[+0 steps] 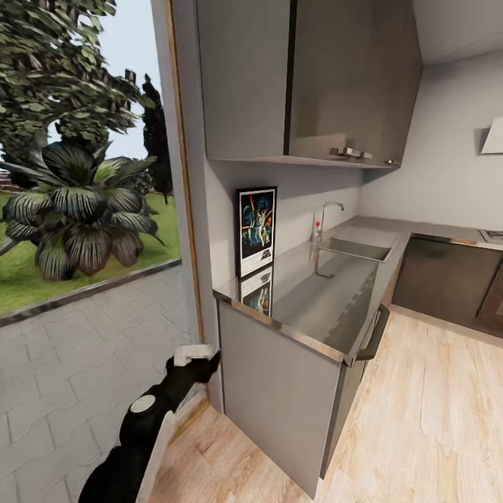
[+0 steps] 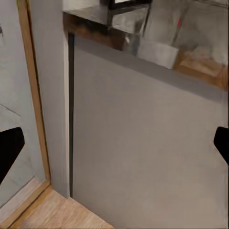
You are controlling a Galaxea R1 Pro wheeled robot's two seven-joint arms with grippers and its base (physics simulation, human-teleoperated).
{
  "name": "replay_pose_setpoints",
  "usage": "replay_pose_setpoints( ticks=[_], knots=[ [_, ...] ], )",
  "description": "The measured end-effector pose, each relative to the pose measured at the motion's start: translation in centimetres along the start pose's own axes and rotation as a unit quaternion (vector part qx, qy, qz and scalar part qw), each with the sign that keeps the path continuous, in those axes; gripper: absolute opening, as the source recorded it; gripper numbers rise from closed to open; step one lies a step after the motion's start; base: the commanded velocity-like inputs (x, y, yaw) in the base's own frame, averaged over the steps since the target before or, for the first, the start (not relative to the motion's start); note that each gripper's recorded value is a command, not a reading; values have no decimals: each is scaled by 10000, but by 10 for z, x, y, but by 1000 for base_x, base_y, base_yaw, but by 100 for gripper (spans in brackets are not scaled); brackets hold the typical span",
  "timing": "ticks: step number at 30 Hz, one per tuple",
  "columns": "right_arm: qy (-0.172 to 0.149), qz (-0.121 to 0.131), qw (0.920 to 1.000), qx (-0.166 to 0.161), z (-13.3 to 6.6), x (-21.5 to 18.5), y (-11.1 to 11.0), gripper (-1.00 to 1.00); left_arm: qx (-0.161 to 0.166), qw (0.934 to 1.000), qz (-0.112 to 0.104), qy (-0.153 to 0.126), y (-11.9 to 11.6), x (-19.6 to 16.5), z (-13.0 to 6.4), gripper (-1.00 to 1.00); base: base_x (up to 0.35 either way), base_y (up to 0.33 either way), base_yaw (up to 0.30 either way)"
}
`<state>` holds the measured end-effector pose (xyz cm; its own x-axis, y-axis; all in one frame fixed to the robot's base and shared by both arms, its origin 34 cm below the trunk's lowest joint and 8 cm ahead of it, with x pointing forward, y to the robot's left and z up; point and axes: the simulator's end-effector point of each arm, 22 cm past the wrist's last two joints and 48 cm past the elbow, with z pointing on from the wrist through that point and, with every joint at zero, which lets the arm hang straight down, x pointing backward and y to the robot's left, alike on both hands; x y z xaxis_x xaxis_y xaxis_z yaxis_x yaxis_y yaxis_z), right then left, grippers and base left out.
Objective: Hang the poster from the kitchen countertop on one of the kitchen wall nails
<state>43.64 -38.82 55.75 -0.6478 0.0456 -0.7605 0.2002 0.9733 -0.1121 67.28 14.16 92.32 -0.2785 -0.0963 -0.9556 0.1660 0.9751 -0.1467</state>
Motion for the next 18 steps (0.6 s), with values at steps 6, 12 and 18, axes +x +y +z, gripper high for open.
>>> replay_pose_setpoints(
  ticks=[6,12,18],
  knots=[
    [-240,71,9997,61,1,-18,-4,100,579,9973,72,-450,-35,-107,22,100,0,0,0],
    [-14,15,10000,89,-22,22,-11,100,1285,9884,-265,-767,-73,-200,29,100,0,0,-4],
    [65,-7,9999,82,-30,37,-11,100,1732,9815,15,-814,-118,-219,25,100,0,1,-193]
  ],
)
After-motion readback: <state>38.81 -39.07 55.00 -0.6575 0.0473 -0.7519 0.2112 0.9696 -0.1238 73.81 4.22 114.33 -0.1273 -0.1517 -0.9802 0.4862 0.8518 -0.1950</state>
